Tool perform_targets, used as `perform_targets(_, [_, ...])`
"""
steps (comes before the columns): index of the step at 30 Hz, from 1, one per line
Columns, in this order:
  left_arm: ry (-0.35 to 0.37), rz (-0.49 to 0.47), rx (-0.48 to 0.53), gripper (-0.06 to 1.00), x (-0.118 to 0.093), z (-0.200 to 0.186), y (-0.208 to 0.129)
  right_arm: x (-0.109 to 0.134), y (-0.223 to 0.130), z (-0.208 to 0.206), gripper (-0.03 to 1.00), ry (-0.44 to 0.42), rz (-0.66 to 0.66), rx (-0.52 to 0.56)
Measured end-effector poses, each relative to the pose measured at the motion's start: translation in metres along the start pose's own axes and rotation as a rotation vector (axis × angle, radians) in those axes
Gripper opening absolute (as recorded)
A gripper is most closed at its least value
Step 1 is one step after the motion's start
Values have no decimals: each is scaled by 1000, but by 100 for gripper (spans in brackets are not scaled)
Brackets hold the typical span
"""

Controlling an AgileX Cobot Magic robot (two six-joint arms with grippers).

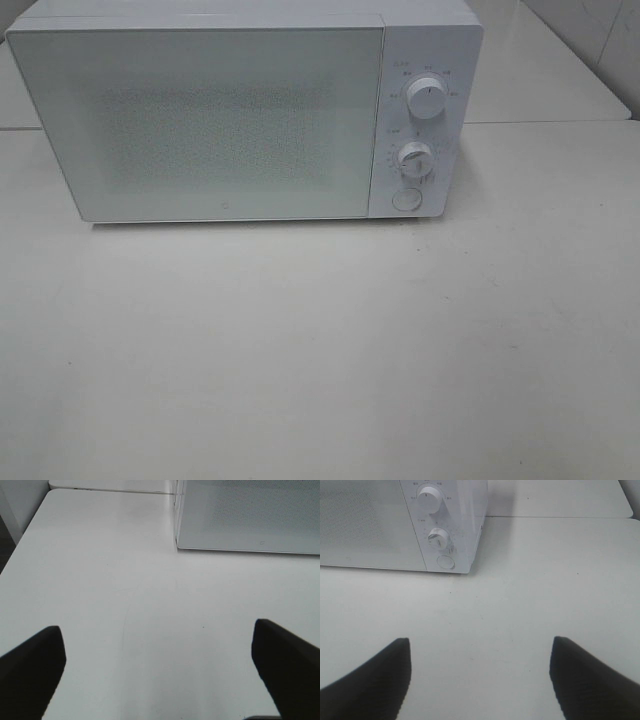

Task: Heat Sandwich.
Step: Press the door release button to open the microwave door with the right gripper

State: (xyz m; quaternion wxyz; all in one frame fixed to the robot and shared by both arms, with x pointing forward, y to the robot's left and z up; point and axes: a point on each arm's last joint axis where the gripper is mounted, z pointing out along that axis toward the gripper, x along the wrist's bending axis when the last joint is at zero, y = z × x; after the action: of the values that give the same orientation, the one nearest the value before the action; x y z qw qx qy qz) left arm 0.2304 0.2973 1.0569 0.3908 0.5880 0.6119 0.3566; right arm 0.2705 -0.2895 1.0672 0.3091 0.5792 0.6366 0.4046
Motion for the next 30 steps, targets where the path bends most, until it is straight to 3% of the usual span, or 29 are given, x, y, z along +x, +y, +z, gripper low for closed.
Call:
perform_targets(14, [0, 0, 0, 95, 0, 0, 0, -3, 39, 64, 75, -17, 31, 5])
perform_targets(30, [0, 0, 0, 95, 0, 0, 0, -8, 54, 128, 75, -35, 78, 3])
